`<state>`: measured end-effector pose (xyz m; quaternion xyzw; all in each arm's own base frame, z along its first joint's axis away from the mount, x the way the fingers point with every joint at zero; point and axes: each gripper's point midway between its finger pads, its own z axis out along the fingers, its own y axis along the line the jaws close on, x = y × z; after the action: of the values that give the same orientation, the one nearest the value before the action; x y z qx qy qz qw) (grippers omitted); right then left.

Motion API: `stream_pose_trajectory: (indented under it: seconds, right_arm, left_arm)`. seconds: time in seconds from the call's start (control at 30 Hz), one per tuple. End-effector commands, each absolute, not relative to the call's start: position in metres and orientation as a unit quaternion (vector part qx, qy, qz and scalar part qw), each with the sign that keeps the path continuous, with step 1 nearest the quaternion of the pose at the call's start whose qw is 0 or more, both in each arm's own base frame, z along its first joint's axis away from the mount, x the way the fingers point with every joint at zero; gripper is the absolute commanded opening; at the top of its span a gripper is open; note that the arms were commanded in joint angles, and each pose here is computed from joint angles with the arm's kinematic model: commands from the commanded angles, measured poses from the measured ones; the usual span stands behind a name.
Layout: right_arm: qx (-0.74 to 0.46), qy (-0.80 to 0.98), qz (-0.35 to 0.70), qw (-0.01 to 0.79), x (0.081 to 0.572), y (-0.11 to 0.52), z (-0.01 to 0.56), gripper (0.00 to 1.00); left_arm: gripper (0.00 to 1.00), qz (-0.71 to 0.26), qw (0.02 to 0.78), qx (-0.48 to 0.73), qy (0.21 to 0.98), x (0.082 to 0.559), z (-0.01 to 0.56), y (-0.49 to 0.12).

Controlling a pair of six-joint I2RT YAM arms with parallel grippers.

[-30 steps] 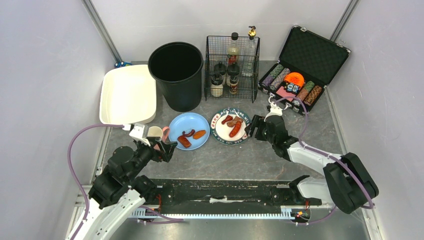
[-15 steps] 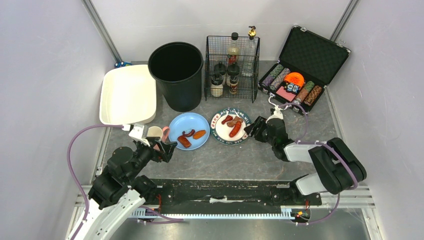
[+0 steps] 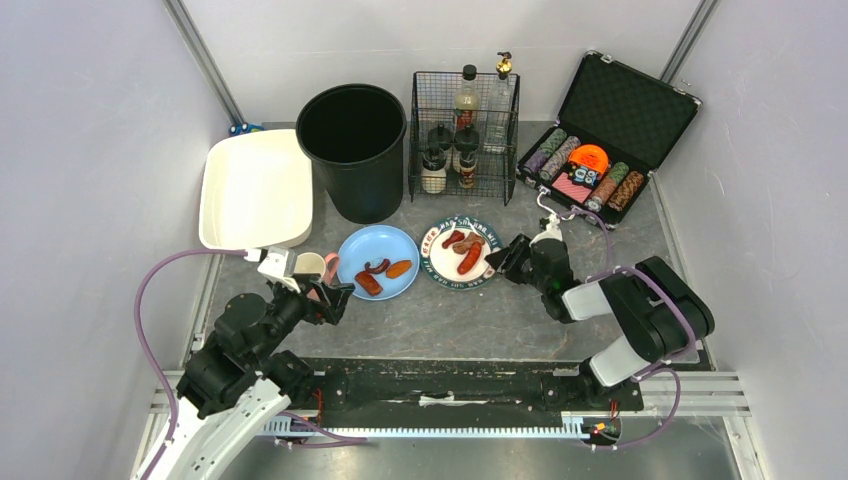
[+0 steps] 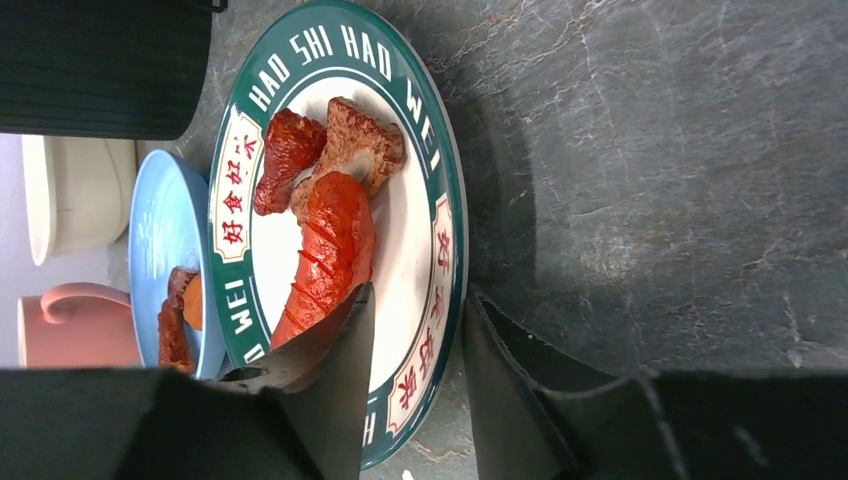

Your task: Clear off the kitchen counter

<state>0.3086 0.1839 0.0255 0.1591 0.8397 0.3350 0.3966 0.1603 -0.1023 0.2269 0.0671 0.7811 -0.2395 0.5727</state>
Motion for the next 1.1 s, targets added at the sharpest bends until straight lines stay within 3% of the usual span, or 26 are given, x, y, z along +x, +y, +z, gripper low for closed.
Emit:
stream_pose_trajectory:
  seconds: [0.0, 0.17, 0.3, 0.7, 1.07]
  right_arm:
    - [0.172, 0.851, 0.332, 0.369, 0.296, 0.181, 0.006, 0.37]
    - [0.178, 0.847, 0.341, 0.366, 0.295, 0.182, 0.004, 0.22]
    - [0.180, 0.842, 0.351, 0.369, 0.296, 0.181, 0.006, 0.00]
    - [0.197, 0.817, 0.366, 0.401, 0.286, 0.161, 0.028, 0.00]
    - [0.184, 0.809, 0.366, 0.421, 0.260, 0.147, 0.045, 0.00]
  left_arm:
    - [0.88, -0.235, 0.583, 0.076, 0.774, 0.164, 0.233, -0.104]
    - [0.88, -0.234, 0.580, 0.075, 0.777, 0.165, 0.231, -0.104]
    - [0.88, -0.232, 0.580, 0.074, 0.778, 0.166, 0.231, -0.104]
    - [0.90, -0.254, 0.572, 0.094, 0.775, 0.161, 0.234, -0.113]
    - [0.90, -0.341, 0.528, 0.113, 0.769, 0.148, 0.257, -0.147]
